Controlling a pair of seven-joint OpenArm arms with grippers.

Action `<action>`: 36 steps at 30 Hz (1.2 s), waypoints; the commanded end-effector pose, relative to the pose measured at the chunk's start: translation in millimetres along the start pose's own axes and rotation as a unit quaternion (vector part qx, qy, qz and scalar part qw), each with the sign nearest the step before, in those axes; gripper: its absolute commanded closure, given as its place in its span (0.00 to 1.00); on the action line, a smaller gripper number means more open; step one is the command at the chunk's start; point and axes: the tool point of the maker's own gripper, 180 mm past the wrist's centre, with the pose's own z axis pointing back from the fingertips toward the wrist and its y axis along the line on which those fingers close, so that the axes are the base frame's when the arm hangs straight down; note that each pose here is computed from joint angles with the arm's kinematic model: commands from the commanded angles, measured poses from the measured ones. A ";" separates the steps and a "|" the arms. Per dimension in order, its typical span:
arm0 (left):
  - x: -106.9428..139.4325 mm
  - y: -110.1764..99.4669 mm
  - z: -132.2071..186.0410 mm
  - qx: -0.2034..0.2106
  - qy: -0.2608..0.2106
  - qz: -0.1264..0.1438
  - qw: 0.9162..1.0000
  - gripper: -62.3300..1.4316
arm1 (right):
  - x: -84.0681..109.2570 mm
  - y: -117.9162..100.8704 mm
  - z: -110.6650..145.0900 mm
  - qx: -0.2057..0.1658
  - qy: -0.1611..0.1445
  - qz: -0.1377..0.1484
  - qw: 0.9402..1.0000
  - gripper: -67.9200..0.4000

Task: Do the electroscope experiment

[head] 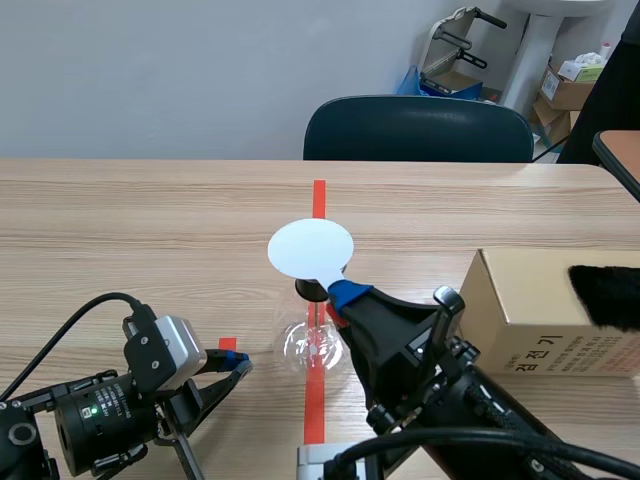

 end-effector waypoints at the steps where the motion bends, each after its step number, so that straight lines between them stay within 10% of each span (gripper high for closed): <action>1: 10.3 2.0 -3.5 0.003 -0.017 0.001 1.000 0.93 | -5.0 -8.9 -2.5 -0.014 -0.001 0.015 1.000 0.97; 13: 10.4 5.5 -3.4 0.013 -0.018 -0.005 1.000 0.93 | -6.4 -8.9 -2.5 -0.014 0.002 0.015 1.000 0.97; 21: 10.4 5.8 -3.4 0.014 -0.018 -0.006 1.000 0.93 | -35.3 -9.7 0.0 -0.015 0.083 0.014 0.996 0.97; 36: 10.4 5.8 -3.4 0.014 -0.018 -0.006 1.000 0.93 | -105.4 -11.0 27.8 -0.018 0.290 0.010 0.957 0.97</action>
